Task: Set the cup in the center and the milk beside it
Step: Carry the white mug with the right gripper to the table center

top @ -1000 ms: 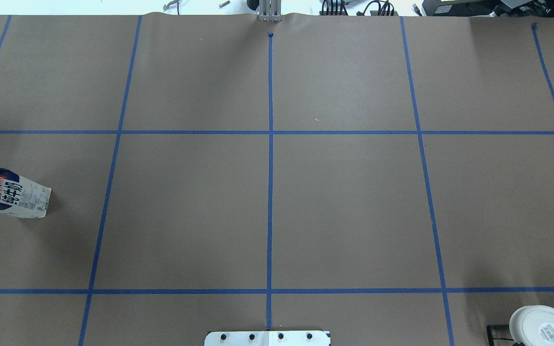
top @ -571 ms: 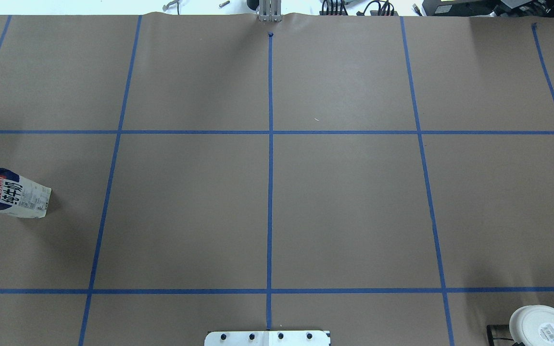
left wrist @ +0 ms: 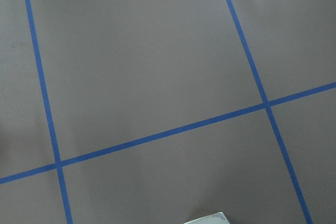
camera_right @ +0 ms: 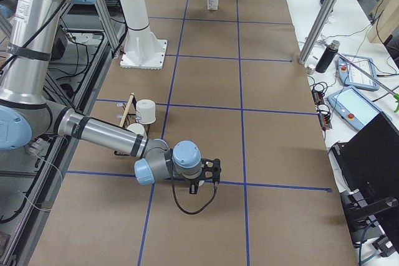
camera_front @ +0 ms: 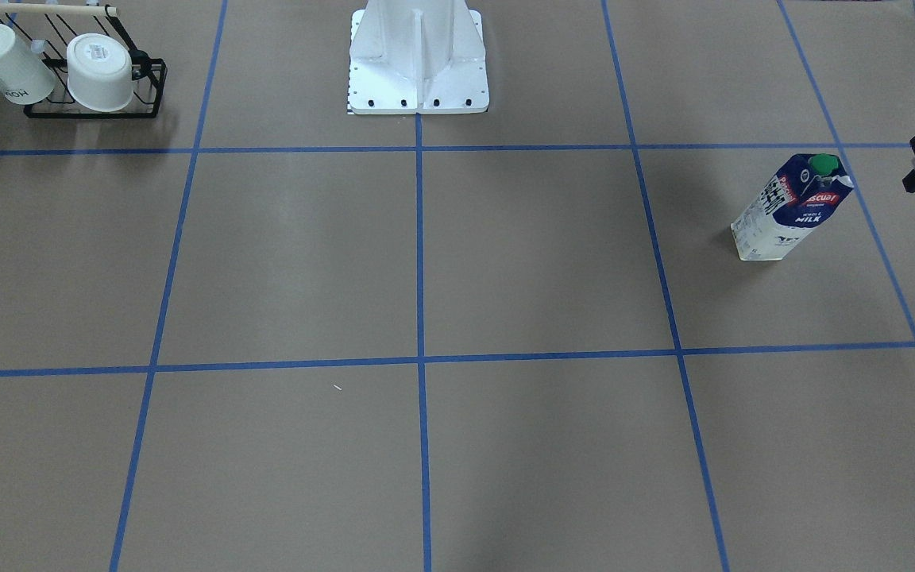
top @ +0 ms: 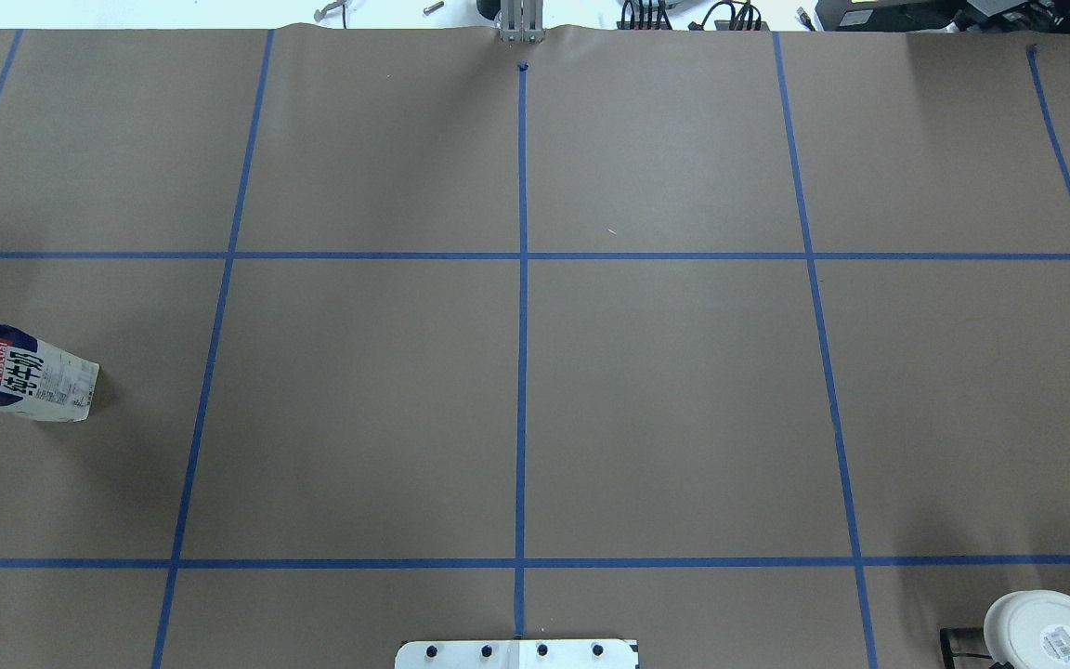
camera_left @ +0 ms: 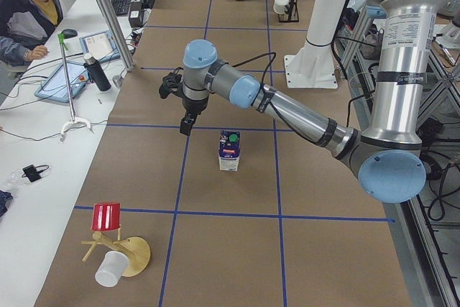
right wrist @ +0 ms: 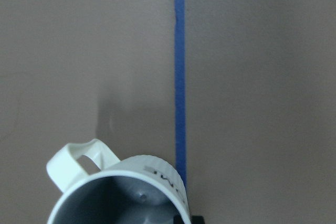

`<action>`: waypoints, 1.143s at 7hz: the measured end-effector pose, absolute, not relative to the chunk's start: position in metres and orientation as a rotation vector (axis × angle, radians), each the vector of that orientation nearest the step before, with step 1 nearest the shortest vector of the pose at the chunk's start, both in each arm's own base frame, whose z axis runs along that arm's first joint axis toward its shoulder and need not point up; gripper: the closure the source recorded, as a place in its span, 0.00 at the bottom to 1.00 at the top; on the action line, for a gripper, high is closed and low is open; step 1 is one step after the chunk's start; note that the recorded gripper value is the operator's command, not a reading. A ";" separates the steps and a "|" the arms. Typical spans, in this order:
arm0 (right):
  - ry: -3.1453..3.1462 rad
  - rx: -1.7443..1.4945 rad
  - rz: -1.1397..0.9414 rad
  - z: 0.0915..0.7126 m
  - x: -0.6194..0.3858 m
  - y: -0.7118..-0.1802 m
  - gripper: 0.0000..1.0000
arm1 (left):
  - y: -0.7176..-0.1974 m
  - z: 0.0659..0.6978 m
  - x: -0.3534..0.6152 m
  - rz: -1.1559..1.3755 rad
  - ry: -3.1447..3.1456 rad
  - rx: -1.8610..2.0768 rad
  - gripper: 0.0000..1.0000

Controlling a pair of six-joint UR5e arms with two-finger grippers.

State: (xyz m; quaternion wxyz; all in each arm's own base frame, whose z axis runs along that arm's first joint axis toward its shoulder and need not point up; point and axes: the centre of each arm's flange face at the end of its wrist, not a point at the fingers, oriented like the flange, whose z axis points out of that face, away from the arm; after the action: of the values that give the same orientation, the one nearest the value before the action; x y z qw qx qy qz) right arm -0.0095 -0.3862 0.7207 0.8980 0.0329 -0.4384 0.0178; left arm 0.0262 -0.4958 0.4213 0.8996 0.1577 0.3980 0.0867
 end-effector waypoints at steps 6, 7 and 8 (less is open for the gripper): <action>-0.954 -0.079 0.295 0.323 -0.280 -0.549 1.00 | -0.489 0.433 0.028 0.179 0.840 0.297 0.01; -0.913 -0.101 0.346 0.262 -0.352 -0.562 1.00 | -0.490 0.435 0.029 0.179 0.840 0.294 0.02; -0.876 -0.118 0.383 0.212 -0.417 -0.572 1.00 | -0.492 0.435 0.029 0.179 0.840 0.293 0.01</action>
State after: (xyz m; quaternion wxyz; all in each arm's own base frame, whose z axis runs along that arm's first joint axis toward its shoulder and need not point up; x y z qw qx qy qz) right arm -0.4174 -0.5715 0.2125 0.8863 -0.0566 -0.4211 0.1844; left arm 0.0292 -0.4915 0.4348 0.8989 0.1417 0.4056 0.0864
